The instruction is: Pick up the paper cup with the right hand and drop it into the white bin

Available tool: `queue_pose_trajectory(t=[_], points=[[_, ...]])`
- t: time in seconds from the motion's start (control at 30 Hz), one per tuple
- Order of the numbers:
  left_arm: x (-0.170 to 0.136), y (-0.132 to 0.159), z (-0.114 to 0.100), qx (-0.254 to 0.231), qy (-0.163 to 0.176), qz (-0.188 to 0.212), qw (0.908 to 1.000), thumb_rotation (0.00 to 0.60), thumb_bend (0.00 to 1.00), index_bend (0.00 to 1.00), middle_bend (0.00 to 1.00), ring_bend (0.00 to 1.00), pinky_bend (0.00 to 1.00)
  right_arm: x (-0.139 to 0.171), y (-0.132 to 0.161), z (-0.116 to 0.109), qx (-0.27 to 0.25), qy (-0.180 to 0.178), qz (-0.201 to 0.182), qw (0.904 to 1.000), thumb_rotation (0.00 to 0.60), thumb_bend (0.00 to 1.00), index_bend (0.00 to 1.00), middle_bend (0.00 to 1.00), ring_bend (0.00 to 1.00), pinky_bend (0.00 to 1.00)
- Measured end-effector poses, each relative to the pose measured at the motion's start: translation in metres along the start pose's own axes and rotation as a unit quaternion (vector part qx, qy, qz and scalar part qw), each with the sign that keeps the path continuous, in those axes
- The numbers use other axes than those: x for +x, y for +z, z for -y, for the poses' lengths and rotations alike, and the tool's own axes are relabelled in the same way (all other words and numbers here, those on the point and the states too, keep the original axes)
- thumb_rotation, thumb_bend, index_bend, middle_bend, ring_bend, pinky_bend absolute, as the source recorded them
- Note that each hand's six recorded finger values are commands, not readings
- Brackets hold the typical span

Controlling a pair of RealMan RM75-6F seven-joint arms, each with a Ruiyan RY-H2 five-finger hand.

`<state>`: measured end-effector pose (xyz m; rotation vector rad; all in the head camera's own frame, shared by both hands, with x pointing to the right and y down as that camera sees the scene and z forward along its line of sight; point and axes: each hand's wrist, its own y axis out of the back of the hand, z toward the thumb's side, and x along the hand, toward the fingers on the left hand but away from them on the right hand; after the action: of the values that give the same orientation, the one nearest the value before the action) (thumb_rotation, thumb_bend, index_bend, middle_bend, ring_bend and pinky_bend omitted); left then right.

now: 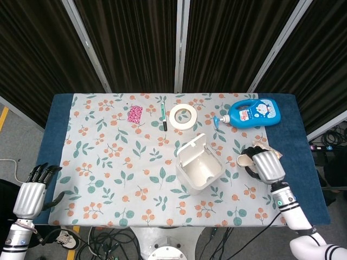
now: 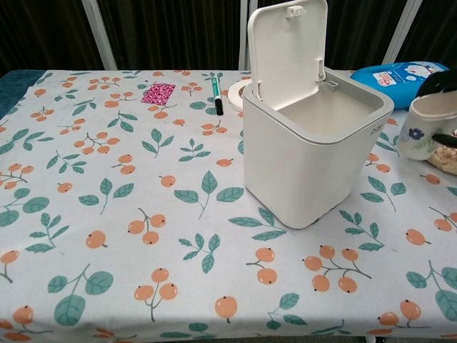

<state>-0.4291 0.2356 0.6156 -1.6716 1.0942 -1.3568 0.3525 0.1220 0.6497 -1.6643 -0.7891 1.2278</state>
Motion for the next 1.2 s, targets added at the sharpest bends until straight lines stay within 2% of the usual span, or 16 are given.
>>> queue_pose_trajectory(t=[0.17,0.33,0.43,0.63,0.87,0.93,1.0,1.1,1.13,1.2], points=[[0.002,0.003,-0.002,0.000,0.004,0.003,1.0000,0.600,0.24,0.20,0.18,0.08,0.11,0.006,0.002,-0.045,-0.016,-0.054,-0.010,0.9984,0.600,0.25,0.43,0.41,0.38,0.62],[0.002,0.004,-0.002,0.001,0.004,0.003,1.0000,0.600,0.24,0.20,0.18,0.08,0.11,0.010,0.018,-0.085,-0.047,-0.081,-0.045,0.9946,0.600,0.25,0.43,0.42,0.37,0.61],[0.002,0.004,-0.002,0.001,0.004,0.003,1.0000,0.600,0.24,0.20,0.18,0.08,0.11,0.011,0.035,-0.099,-0.056,-0.092,-0.072,0.9915,0.600,0.25,0.43,0.42,0.37,0.61],[0.002,0.004,-0.004,0.002,0.005,0.004,1.0000,0.600,0.24,0.20,0.18,0.08,0.11,0.004,0.069,-0.105,-0.050,-0.084,-0.118,0.9882,0.600,0.25,0.43,0.41,0.37,0.61],[0.002,0.002,-0.001,0.000,0.004,0.001,1.0000,0.600,0.24,0.20,0.18,0.08,0.11,-0.006,0.104,-0.089,-0.056,-0.058,-0.157,0.9843,0.600,0.23,0.28,0.39,0.36,0.56],[0.001,0.001,-0.002,-0.001,0.005,0.000,1.0000,0.600,0.24,0.20,0.18,0.08,0.11,-0.008,0.112,-0.086,-0.061,-0.059,-0.167,0.9823,0.600,0.23,0.24,0.36,0.34,0.51],[0.001,0.000,-0.002,-0.001,0.006,-0.002,1.0000,0.600,0.24,0.20,0.18,0.08,0.11,-0.009,0.118,-0.084,-0.064,-0.060,-0.176,0.9804,0.600,0.21,0.17,0.31,0.27,0.45],[0.000,-0.002,-0.002,-0.001,0.005,-0.003,1.0000,0.600,0.24,0.20,0.18,0.08,0.11,-0.009,0.122,-0.080,-0.066,-0.053,-0.184,0.9792,0.600,0.13,0.04,0.19,0.08,0.27],[0.000,-0.002,-0.001,-0.001,0.005,-0.004,1.0000,0.600,0.24,0.20,0.18,0.08,0.11,-0.009,0.122,-0.078,-0.066,-0.047,-0.185,0.9793,0.600,0.08,0.01,0.13,0.02,0.18],[0.000,-0.002,-0.001,-0.002,0.005,-0.003,1.0000,0.600,0.24,0.20,0.18,0.08,0.11,-0.008,0.121,-0.076,-0.066,-0.038,-0.187,0.9795,0.600,0.02,0.00,0.05,0.00,0.08]])
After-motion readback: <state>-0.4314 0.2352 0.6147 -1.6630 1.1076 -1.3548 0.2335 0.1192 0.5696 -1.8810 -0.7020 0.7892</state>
